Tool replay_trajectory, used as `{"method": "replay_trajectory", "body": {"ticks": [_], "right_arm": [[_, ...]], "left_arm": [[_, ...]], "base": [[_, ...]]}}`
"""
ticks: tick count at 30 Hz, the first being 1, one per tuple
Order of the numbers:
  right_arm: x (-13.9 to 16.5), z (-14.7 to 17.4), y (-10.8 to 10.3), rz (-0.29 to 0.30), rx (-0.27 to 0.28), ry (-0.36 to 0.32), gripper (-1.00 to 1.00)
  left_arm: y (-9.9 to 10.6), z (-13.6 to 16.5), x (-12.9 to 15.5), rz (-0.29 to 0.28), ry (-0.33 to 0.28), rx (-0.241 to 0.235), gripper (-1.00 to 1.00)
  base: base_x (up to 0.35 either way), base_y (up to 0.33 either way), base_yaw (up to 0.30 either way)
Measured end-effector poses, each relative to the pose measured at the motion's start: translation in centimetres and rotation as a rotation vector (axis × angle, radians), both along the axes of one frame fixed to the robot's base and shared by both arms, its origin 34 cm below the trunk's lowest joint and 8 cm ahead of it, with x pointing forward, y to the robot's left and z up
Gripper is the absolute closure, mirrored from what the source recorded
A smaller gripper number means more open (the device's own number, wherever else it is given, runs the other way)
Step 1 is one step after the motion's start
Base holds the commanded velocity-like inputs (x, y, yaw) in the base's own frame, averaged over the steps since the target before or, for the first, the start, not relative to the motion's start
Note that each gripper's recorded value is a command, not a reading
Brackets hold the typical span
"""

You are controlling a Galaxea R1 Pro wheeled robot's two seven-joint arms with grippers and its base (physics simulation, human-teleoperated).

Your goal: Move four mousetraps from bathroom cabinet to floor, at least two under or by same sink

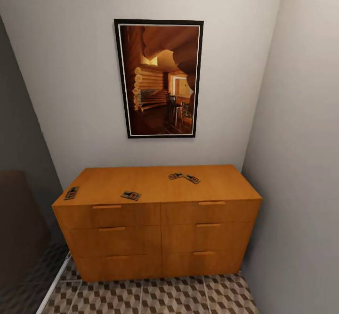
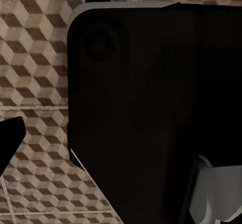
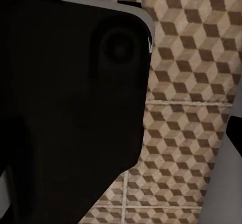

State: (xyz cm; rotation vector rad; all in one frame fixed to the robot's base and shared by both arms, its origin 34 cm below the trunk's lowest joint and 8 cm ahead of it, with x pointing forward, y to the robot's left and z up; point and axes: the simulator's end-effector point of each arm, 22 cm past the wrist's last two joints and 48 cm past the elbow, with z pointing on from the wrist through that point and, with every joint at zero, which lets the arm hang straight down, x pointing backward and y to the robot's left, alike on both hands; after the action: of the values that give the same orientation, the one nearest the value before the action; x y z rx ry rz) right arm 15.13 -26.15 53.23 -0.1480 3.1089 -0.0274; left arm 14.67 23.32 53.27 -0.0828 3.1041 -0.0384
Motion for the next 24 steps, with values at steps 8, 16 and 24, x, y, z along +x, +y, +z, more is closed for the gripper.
{"method": "replay_trajectory", "body": {"ticks": [8, 16, 24], "right_arm": [[-0.05, 0.00, 0.00, 0.001, 0.000, 0.002, -1.00], [-0.06, 0.00, 0.00, 0.001, 0.000, 0.003, -1.00], [-0.08, 0.00, 0.06, 0.003, 0.001, 0.004, -1.00]], "left_arm": [[0.00, 0.00, 0.00, 0.001, 0.000, 0.000, -1.00], [0.00, 0.00, 0.00, 0.003, 0.000, 0.000, -1.00], [0.02, 0.00, 0.00, 0.003, 0.000, 0.001, -1.00]], "base": [[0.000, 0.000, -0.001], [0.000, 0.000, 0.000], [0.000, 0.000, 0.000]]}}
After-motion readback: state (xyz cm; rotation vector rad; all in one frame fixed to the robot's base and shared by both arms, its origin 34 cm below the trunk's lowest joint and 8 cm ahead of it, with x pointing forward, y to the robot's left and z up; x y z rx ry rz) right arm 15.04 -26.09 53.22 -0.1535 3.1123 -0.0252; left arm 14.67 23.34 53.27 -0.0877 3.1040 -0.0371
